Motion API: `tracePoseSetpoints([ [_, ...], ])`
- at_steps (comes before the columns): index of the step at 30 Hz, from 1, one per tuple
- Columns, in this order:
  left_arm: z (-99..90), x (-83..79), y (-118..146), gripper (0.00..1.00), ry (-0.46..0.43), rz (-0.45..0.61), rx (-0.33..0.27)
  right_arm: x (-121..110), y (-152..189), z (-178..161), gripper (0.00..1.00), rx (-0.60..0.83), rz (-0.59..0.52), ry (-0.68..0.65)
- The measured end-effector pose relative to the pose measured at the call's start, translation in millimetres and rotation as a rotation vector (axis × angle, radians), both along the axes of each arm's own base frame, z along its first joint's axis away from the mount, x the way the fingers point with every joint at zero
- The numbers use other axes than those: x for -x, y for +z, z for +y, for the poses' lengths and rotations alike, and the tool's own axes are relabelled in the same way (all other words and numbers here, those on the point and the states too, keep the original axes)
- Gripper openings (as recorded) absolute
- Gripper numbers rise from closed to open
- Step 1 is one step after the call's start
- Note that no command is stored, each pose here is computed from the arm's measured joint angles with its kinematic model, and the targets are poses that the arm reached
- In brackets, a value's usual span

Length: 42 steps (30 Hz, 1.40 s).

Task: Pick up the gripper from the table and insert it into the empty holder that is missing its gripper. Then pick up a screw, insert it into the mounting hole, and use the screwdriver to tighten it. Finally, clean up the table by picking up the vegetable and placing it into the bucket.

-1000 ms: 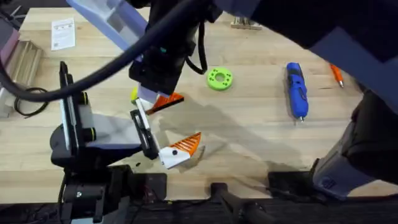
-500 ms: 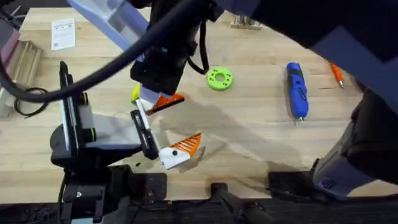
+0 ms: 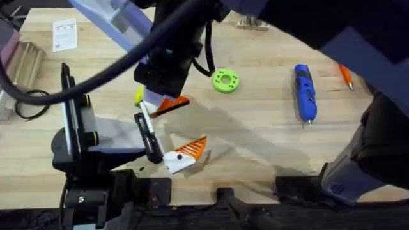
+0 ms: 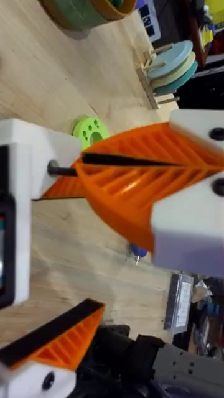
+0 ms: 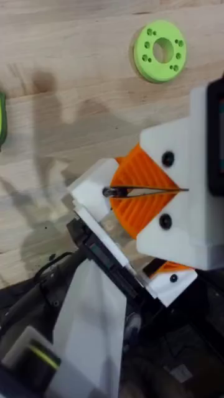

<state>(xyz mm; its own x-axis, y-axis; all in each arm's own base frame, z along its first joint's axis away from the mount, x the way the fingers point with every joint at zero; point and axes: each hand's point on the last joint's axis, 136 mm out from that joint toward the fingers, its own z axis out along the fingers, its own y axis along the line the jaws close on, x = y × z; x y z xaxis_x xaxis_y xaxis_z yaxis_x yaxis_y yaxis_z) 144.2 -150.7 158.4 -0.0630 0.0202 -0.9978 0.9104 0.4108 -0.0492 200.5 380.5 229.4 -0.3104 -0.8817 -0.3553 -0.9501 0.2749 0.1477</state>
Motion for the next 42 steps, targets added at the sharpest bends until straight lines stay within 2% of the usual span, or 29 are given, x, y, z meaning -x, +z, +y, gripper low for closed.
tracePoseSetpoints([
  [33, -0.2, 0.5, 0.0, 0.986, -0.003, 0.001, 0.001, -0.4, -13.9, 7.1, 0.006, 0.024, 0.013, 0.005],
  [34, -0.2, 0.5, 0.0, 0.986, -0.003, 0.000, 0.000, -0.2, -13.9, 7.1, 0.076, 0.024, 0.016, -0.001],
  [35, -0.2, 0.5, 0.0, 0.986, -0.003, 0.001, 0.001, -0.3, -13.8, 7.1, 0.203, 0.024, 0.016, -0.002],
  [39, -0.2, 0.5, 0.0, 0.986, -0.003, 0.003, 0.002, 0.1, -13.3, 7.3, 0.795, 0.024, 0.013, 0.001],
  [40, -0.2, 0.5, 0.0, 0.986, -0.003, 0.002, 0.001, -0.4, -13.8, 6.0, 0.915, 0.030, 0.010, 0.000],
  [41, -0.3, 0.6, 0.0, 0.986, -0.004, 0.001, 0.001, -2.2, -14.1, 4.6, 0.959, 0.034, 0.007, -0.004],
  [42, -0.2, 0.5, 0.0, 0.985, -0.003, 0.001, 0.001, -2.2, -14.1, 4.5, 0.961, 0.034, 0.007, -0.005],
])
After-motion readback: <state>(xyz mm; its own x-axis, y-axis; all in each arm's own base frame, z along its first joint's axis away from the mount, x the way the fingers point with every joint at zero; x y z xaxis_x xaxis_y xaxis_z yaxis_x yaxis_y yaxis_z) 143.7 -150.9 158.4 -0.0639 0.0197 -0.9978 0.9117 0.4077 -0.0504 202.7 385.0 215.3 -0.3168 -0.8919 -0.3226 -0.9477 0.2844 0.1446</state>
